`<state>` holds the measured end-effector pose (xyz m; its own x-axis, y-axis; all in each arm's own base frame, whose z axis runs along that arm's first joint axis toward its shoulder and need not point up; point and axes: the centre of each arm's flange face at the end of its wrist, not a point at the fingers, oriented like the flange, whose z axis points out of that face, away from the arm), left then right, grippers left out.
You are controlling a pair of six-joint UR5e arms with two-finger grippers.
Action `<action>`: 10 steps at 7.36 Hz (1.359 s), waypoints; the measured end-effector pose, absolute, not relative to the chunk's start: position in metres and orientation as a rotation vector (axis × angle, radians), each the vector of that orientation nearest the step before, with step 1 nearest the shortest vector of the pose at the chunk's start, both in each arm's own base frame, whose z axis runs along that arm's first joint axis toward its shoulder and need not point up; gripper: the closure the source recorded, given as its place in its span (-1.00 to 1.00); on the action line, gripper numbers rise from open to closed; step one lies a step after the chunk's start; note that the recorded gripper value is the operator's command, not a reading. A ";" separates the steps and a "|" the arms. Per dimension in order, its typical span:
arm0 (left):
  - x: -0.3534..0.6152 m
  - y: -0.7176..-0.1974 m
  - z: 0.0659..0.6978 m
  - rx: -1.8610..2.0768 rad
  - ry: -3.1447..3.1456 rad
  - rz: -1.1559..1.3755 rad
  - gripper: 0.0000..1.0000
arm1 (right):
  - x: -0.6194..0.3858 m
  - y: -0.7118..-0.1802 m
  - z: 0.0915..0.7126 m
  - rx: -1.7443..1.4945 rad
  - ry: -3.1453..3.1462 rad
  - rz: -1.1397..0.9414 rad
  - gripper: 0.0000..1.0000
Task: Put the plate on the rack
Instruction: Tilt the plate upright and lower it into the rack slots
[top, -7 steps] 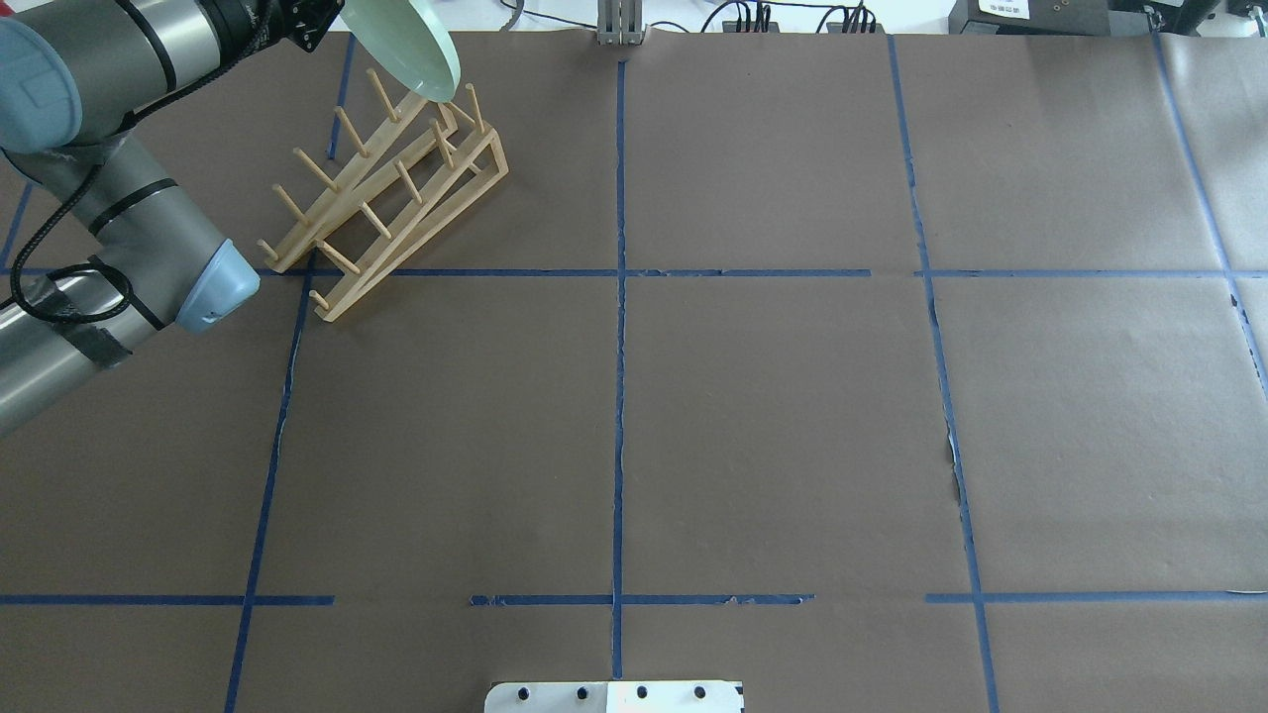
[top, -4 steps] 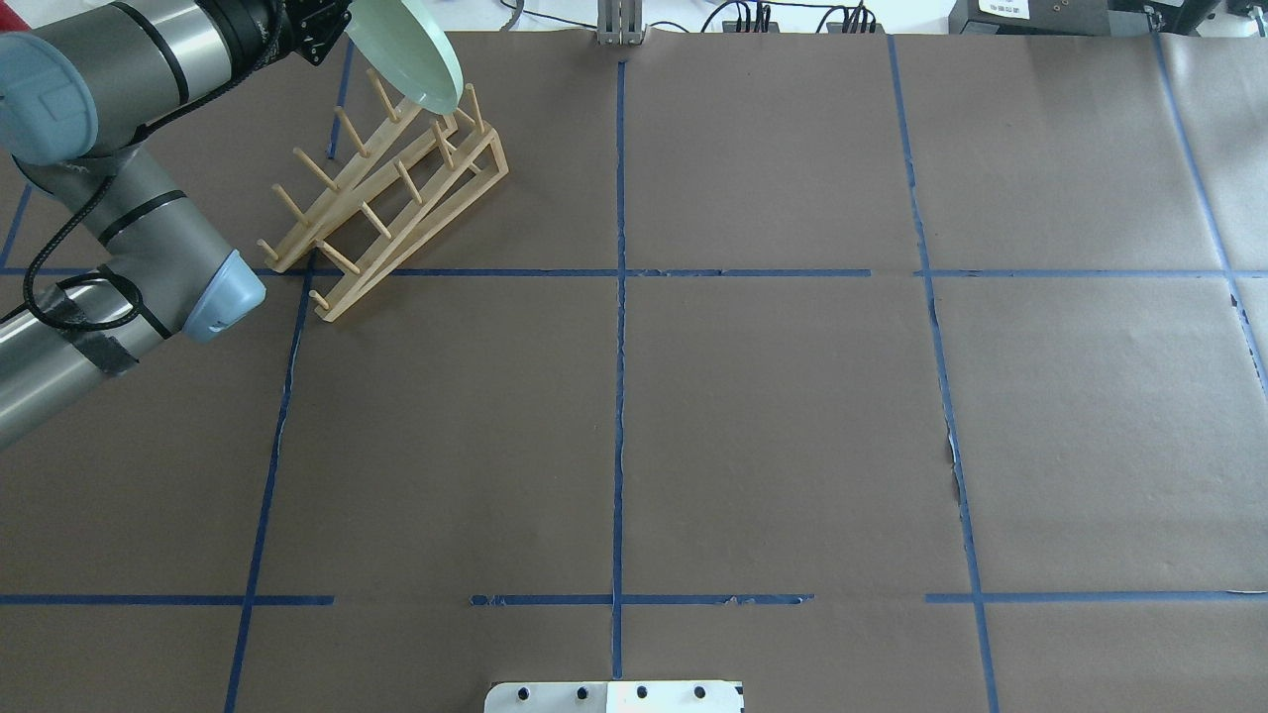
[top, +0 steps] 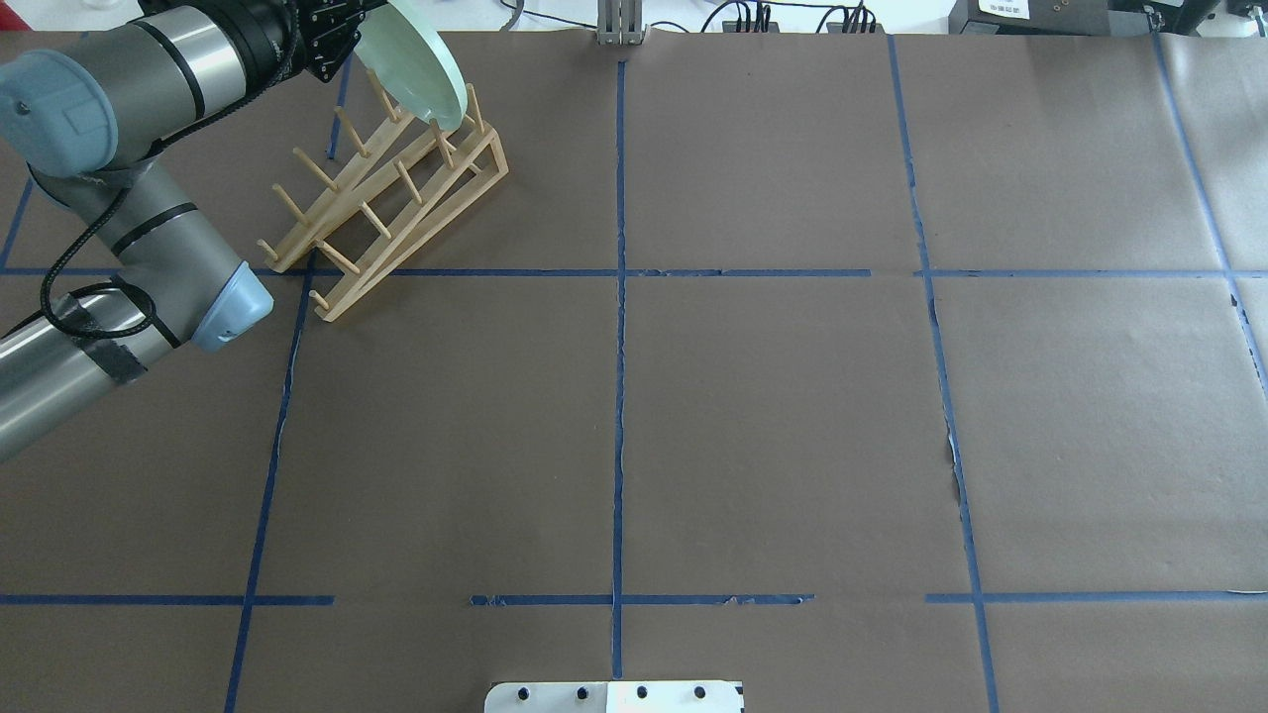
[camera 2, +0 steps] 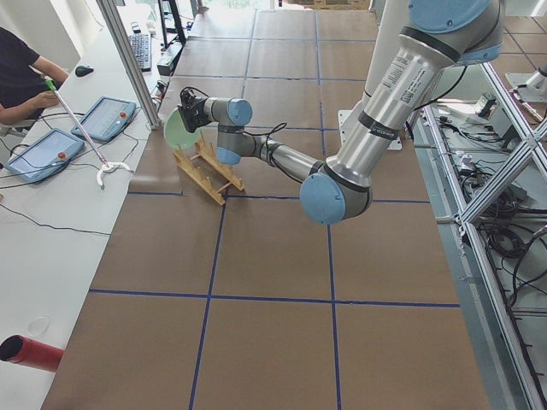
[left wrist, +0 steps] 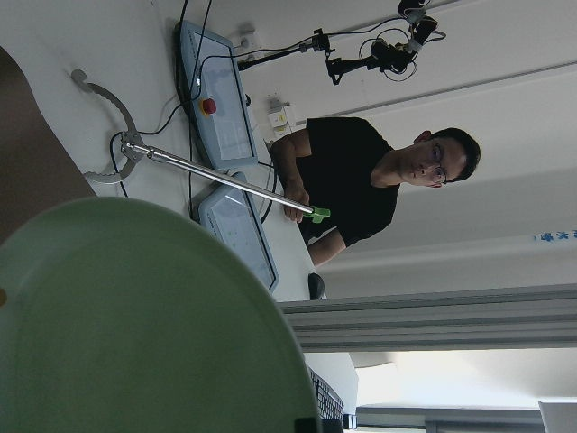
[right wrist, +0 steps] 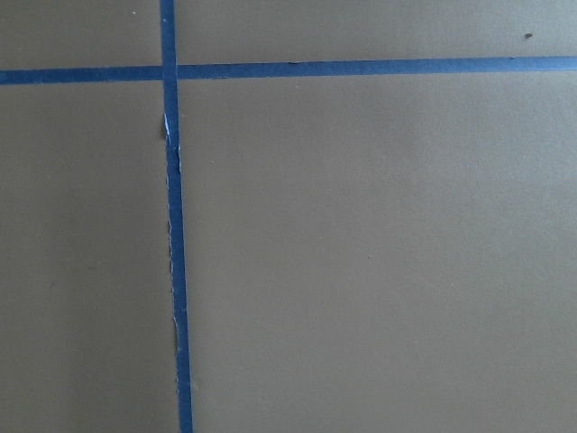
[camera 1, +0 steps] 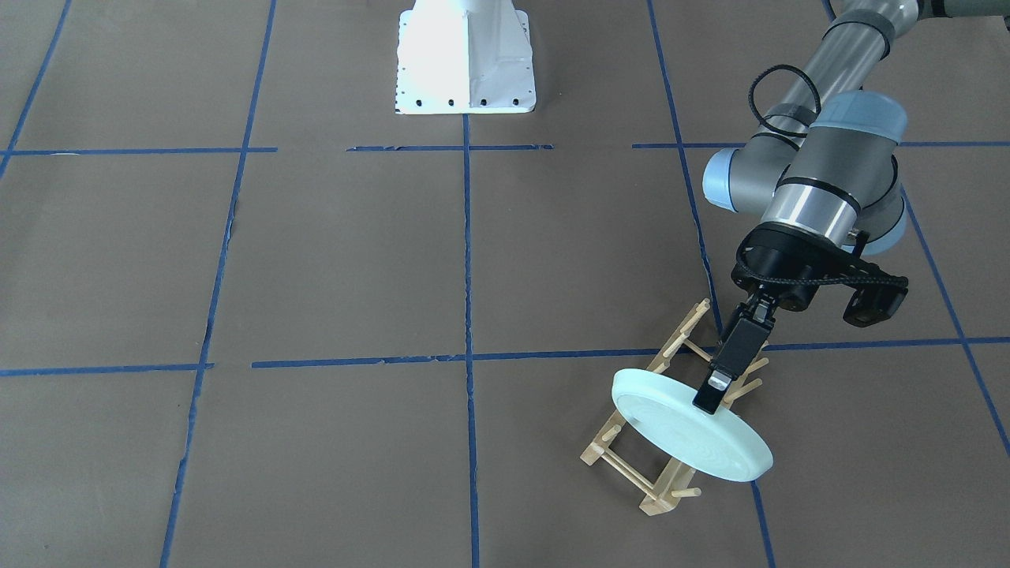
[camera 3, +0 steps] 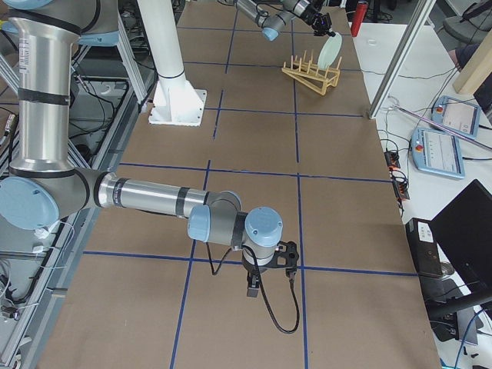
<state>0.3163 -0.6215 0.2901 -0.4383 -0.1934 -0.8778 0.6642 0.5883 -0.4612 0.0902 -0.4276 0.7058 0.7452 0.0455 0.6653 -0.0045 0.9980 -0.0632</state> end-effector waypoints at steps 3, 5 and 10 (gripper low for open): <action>0.324 -0.627 0.299 0.386 1.747 -1.024 1.00 | 0.090 -0.428 0.706 -0.059 -0.730 0.027 -1.00; 0.329 -0.628 0.302 0.395 1.735 -1.011 1.00 | 0.090 -0.428 0.706 -0.059 -0.730 0.027 -1.00; 0.338 -0.623 0.303 0.401 1.724 -0.987 -1.00 | 0.090 -0.428 0.706 -0.059 -0.730 0.027 -1.00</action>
<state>0.3382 -0.6233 0.3035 -0.3835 -0.1951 -0.9027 0.6797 0.6022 -0.4188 0.0901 -0.4276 0.7058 0.7452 0.0455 0.6653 -0.0045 0.9980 -0.0632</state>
